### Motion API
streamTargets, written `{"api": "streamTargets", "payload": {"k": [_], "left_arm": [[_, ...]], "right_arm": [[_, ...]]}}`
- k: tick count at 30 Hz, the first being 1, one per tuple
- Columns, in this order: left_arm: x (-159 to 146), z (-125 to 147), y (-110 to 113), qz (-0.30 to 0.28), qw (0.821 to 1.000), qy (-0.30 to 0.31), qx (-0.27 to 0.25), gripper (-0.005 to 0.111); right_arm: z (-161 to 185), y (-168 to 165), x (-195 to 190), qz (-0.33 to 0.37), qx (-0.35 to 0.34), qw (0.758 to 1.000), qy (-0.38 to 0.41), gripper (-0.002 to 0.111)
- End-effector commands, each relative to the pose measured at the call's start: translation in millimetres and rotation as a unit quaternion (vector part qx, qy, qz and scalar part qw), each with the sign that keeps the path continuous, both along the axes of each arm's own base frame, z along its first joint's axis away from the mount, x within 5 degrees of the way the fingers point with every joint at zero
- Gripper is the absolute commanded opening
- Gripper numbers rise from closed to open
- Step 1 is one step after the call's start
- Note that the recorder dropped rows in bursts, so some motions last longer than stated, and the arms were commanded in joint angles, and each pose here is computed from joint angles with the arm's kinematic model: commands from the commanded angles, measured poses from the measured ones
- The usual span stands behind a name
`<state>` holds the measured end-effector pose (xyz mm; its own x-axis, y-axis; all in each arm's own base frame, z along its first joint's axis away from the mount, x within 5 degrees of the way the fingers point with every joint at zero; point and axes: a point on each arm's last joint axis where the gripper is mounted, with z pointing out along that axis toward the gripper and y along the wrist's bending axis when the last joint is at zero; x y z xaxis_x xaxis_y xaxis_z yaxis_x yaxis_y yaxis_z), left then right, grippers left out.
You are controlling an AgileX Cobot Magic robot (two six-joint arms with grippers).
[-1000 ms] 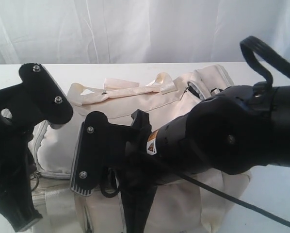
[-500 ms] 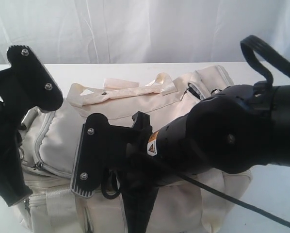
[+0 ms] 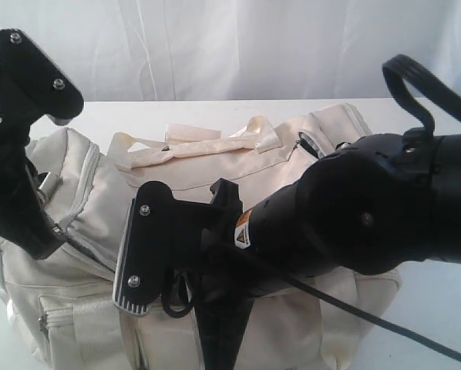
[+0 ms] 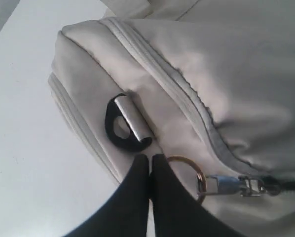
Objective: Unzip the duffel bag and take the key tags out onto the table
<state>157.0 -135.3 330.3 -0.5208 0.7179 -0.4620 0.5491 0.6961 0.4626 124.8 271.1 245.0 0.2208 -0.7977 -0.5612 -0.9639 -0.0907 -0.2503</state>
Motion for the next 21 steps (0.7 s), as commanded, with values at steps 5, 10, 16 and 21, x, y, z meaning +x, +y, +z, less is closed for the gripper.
{"api": "streamTargets", "payload": {"k": [5, 10, 16, 21], "left_arm": [[26.4, 4.5, 19.7, 0.033, 0.998, -0.036, -0.03, 0.0], [60.9, -8.3, 21.4, 0.045, 0.996, -0.053, -0.048, 0.0], [88.8, -18.1, 32.2, 0.069, 0.994, -0.064, -0.061, 0.0], [84.5, -16.1, 39.5, 0.096, 0.992, -0.048, -0.066, 0.0]], "right_arm": [[-5.5, -4.8, -5.1, 0.009, -0.033, 0.999, 0.024, 0.0], [-6.6, -6.3, -6.5, 0.011, -0.043, 0.999, 0.032, 0.0], [-7.5, -7.6, -7.7, 0.012, -0.052, 0.998, 0.038, 0.0], [-7.5, -7.6, -7.8, 0.012, -0.052, 0.998, 0.039, 0.0]]}}
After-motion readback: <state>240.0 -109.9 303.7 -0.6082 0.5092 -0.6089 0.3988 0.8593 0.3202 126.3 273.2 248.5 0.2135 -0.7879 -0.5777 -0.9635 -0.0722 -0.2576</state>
